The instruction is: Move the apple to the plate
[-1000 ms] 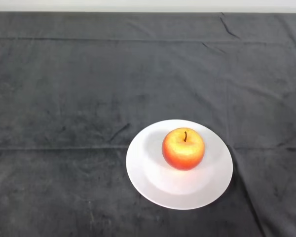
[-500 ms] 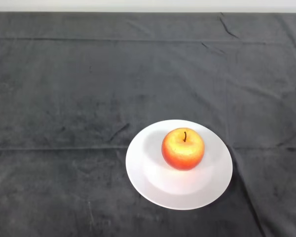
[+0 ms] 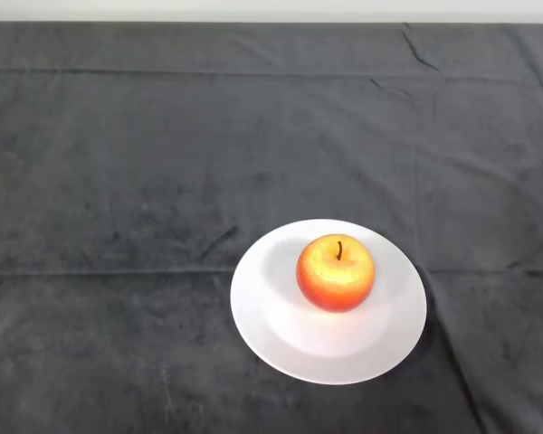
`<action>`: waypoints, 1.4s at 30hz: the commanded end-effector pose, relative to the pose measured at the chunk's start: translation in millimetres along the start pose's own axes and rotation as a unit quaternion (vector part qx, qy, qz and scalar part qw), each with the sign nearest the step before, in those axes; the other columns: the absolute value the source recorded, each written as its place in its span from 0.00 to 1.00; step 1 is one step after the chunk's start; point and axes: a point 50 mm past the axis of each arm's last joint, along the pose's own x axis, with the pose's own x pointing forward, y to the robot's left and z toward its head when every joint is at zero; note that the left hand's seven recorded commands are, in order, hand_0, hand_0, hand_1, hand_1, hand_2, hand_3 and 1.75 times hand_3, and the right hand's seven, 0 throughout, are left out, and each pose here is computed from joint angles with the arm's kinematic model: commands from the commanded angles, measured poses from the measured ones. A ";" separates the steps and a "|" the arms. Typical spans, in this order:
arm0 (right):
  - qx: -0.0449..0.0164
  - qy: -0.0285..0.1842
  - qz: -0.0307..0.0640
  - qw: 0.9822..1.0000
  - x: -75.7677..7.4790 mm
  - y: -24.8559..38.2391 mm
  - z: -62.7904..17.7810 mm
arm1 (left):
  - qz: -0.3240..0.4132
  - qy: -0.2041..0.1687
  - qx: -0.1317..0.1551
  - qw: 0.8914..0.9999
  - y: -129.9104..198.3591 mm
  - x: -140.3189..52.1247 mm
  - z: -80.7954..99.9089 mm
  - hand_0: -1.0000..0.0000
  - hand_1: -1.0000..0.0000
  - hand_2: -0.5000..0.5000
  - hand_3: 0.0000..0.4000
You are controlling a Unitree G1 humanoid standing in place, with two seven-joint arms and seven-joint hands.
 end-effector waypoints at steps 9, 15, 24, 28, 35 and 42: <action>-0.001 -0.021 0.031 0.999 6.3 21.3 13.9 | 0.000 -0.023 0.011 1.000 4.9 11.9 5.5 1.00 1.00 0.50 0.00; -0.001 -0.021 0.031 0.999 6.3 21.3 13.9 | -0.004 -0.023 0.011 1.000 4.7 11.8 3.8 1.00 1.00 0.50 0.00; -0.001 -0.021 0.031 0.999 6.3 21.3 13.9 | -0.008 -0.021 0.011 1.000 3.9 12.0 1.8 1.00 1.00 0.50 0.00; -0.001 -0.021 0.031 0.999 6.3 21.3 13.9 | -0.009 -0.021 0.011 1.000 3.5 11.8 1.1 1.00 1.00 0.50 0.00; -0.001 -0.021 0.031 0.999 6.3 21.3 13.9 | -0.011 -0.020 0.011 1.000 2.4 11.2 -0.3 1.00 1.00 0.50 0.00; -0.001 -0.021 0.031 0.999 6.3 21.3 13.9 | -0.013 -0.019 0.012 1.000 1.6 11.1 -0.7 1.00 1.00 0.50 0.00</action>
